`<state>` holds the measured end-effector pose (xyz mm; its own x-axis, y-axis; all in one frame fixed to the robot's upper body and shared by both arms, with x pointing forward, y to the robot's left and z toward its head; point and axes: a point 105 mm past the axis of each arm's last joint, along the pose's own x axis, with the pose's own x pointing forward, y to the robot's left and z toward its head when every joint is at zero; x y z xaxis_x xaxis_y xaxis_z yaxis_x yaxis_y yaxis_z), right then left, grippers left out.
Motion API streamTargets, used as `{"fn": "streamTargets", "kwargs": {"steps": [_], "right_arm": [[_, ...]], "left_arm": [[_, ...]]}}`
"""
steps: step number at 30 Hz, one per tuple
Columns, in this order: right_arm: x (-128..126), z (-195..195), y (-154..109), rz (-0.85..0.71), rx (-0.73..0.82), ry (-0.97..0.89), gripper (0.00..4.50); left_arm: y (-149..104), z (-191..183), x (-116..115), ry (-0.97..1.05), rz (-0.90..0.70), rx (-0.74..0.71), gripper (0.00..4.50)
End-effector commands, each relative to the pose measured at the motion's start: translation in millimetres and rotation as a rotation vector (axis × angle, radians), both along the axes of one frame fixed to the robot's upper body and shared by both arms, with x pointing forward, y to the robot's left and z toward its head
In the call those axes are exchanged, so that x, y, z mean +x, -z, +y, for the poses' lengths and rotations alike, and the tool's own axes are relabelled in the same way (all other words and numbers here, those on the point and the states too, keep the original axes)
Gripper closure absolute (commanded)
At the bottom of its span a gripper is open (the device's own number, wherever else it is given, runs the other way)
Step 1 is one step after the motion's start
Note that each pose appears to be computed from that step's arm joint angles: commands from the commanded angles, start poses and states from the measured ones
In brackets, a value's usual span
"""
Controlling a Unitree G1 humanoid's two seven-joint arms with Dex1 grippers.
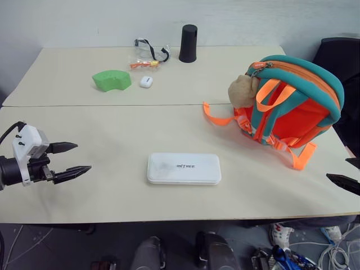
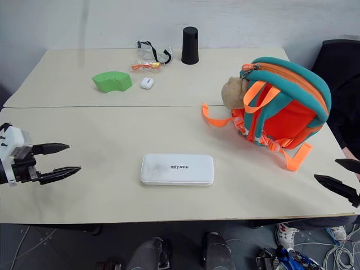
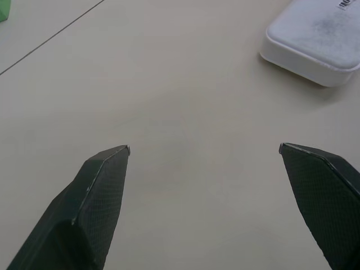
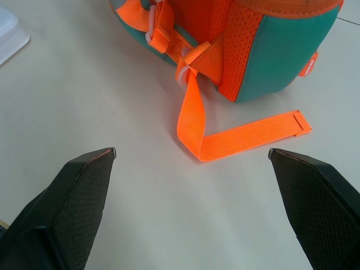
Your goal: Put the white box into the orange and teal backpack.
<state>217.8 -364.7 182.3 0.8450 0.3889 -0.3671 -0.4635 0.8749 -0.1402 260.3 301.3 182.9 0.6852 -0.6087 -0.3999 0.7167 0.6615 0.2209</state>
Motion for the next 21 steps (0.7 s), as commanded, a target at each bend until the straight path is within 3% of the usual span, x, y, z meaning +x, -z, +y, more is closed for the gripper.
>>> {"fn": "streamTargets", "kwargs": {"steps": [1, 10, 18, 21], "right_arm": [[-1.2, -0.9, -8.8, -0.039, -0.007, 0.005, 0.04], [3.9, 5.3, -11.2, -0.050, -0.021, -0.024, 0.04], [14.1, 56.1, -15.6, -0.041, -0.044, -0.235, 0.04], [18.6, 87.9, -11.1, -0.029, -0.050, -0.357, 0.00]], "left_arm": [[-10.5, 2.4, 1.9, -0.007, -0.039, 0.020, 0.02], [-8.7, -1.3, 9.3, 0.004, -0.029, 0.011, 0.02], [-2.1, -26.4, 11.9, 0.103, 0.028, -0.022, 0.02], [2.2, -44.4, 12.5, 0.170, 0.065, -0.066, 0.58]]}}
